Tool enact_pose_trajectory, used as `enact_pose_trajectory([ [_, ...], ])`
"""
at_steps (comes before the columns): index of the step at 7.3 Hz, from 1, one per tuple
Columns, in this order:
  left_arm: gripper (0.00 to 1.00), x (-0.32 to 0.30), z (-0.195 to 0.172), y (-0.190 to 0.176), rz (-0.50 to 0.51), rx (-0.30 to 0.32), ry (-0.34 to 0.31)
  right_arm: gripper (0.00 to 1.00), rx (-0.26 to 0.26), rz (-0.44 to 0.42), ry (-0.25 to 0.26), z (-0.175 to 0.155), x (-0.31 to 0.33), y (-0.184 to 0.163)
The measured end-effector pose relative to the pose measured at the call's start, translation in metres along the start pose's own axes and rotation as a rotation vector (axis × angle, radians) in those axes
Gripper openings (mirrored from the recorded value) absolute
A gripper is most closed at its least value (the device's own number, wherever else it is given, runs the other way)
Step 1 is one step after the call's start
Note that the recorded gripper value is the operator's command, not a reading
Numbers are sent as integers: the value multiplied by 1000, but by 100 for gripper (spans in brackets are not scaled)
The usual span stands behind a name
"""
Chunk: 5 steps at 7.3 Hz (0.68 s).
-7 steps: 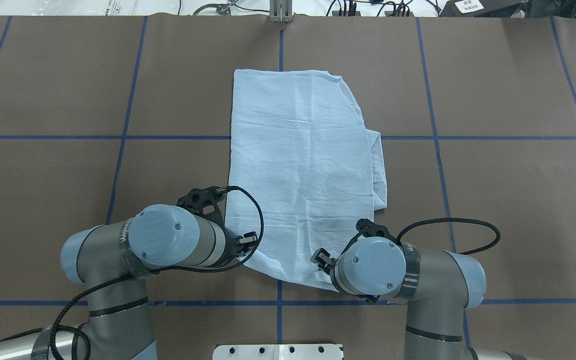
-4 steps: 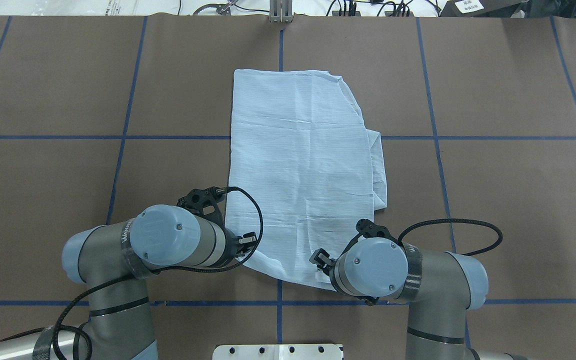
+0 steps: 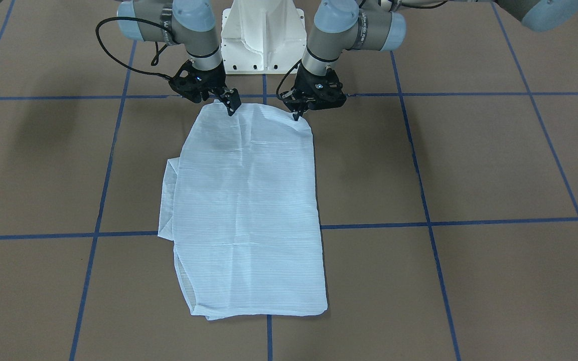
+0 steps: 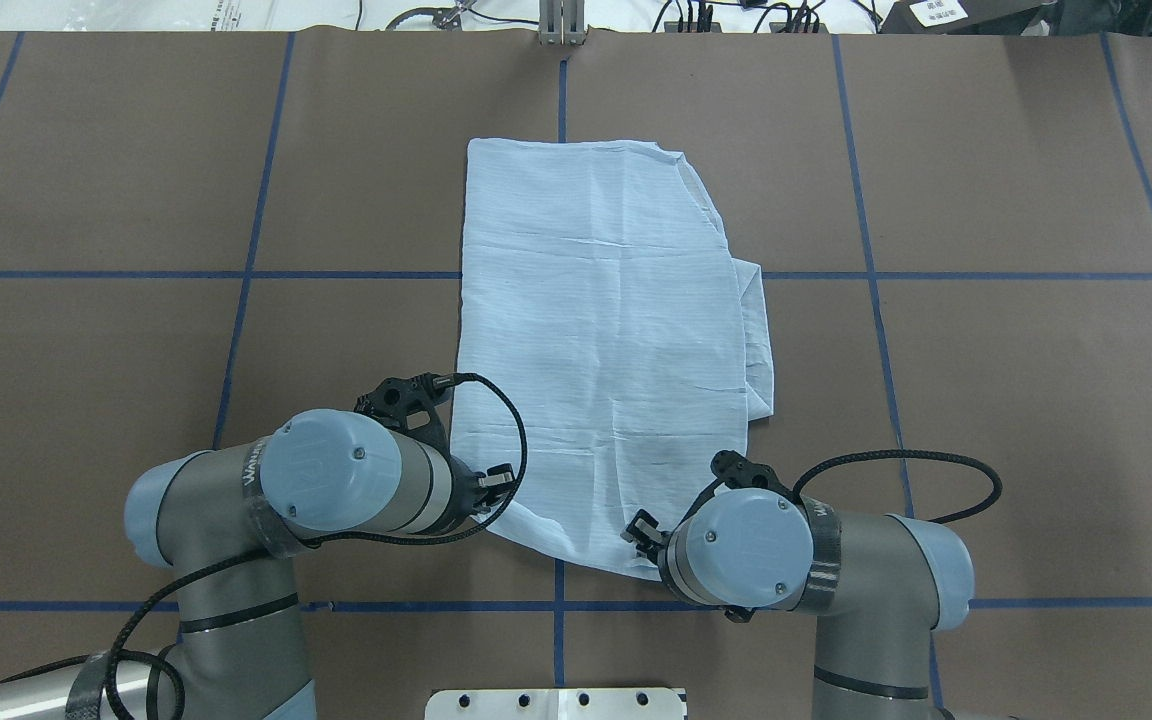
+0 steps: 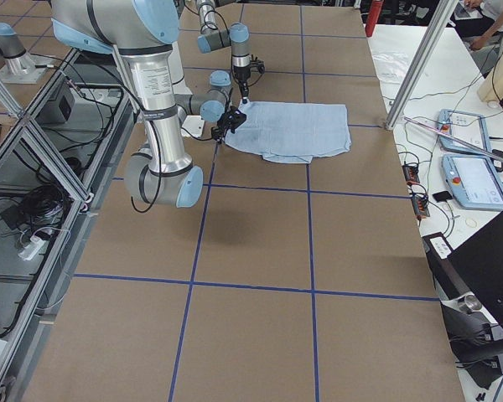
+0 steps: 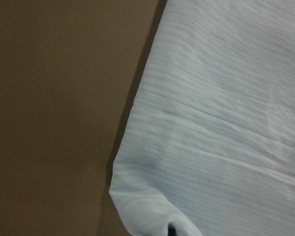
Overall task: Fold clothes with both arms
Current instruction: 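Grasp the near edge of the shirt with both grippers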
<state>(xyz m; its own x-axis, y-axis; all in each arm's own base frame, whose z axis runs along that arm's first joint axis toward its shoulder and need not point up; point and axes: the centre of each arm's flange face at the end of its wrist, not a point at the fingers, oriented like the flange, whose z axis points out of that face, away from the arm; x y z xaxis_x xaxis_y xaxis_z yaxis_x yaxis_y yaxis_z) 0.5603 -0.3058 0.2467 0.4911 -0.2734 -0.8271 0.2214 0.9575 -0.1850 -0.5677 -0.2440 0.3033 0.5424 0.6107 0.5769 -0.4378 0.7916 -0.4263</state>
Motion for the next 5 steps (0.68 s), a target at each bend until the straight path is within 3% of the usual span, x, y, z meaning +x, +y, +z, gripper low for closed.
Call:
enact_pose_trajectory([
  [2,0,0,0,0,0,0,0,19,-3,1,-1,-1,0,1],
  [5,0,1,-1,0,0,0,2,18,-3,5,-7,-8,-3,-2],
])
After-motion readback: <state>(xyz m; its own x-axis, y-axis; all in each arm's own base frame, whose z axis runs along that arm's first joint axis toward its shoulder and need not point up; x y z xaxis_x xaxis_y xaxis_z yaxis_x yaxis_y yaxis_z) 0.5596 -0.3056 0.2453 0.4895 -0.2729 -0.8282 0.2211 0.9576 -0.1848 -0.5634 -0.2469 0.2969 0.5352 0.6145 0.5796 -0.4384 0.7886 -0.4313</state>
